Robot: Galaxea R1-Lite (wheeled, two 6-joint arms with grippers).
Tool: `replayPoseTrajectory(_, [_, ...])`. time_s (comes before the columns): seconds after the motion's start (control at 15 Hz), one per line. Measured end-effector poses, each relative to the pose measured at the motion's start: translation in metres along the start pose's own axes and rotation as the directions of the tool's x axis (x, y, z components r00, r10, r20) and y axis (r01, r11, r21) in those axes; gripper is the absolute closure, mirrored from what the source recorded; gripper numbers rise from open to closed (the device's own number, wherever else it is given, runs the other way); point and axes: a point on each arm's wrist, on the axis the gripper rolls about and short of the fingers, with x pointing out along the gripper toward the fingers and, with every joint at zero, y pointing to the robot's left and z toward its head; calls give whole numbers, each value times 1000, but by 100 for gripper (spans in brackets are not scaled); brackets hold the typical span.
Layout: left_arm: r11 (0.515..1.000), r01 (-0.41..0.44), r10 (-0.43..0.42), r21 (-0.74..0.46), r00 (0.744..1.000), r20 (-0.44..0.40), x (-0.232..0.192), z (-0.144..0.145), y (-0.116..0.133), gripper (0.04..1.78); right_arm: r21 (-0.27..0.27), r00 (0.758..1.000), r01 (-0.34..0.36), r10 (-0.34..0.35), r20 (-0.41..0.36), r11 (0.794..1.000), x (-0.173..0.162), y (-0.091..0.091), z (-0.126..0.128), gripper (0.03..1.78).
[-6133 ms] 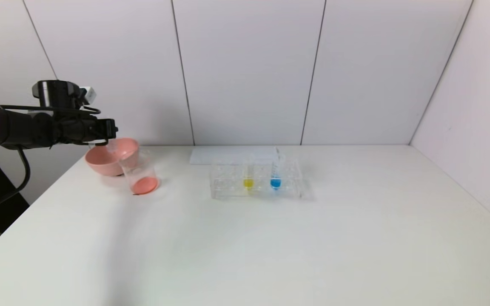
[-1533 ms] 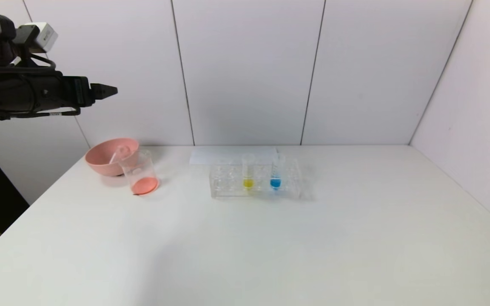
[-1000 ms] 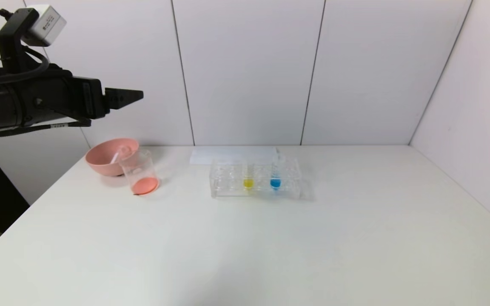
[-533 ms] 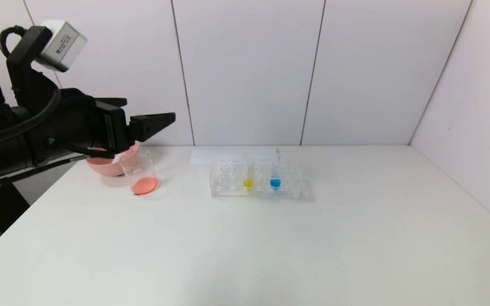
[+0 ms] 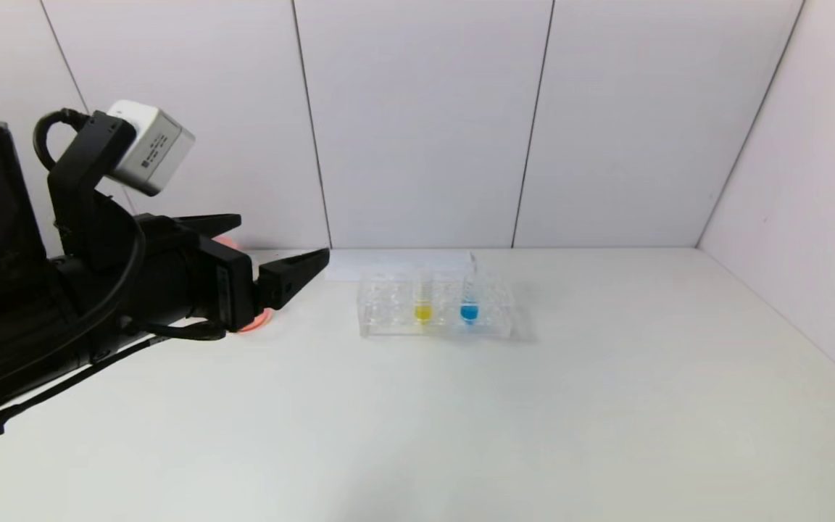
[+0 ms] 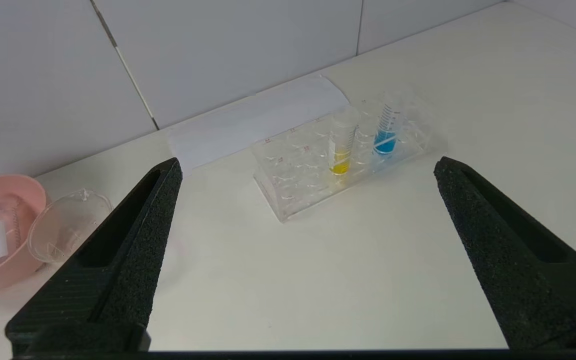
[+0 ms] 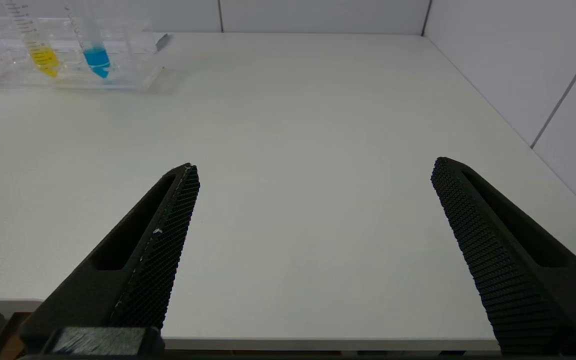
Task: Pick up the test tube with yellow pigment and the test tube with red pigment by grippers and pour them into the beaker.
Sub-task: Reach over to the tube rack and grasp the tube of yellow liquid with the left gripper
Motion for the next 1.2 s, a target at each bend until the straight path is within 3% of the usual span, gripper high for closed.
replayPoseTrajectory(1.2, [985,-19,10,-172,999,-51,126,-63,-28,6,0,1000,0,0,0,1000,0,0,0,11])
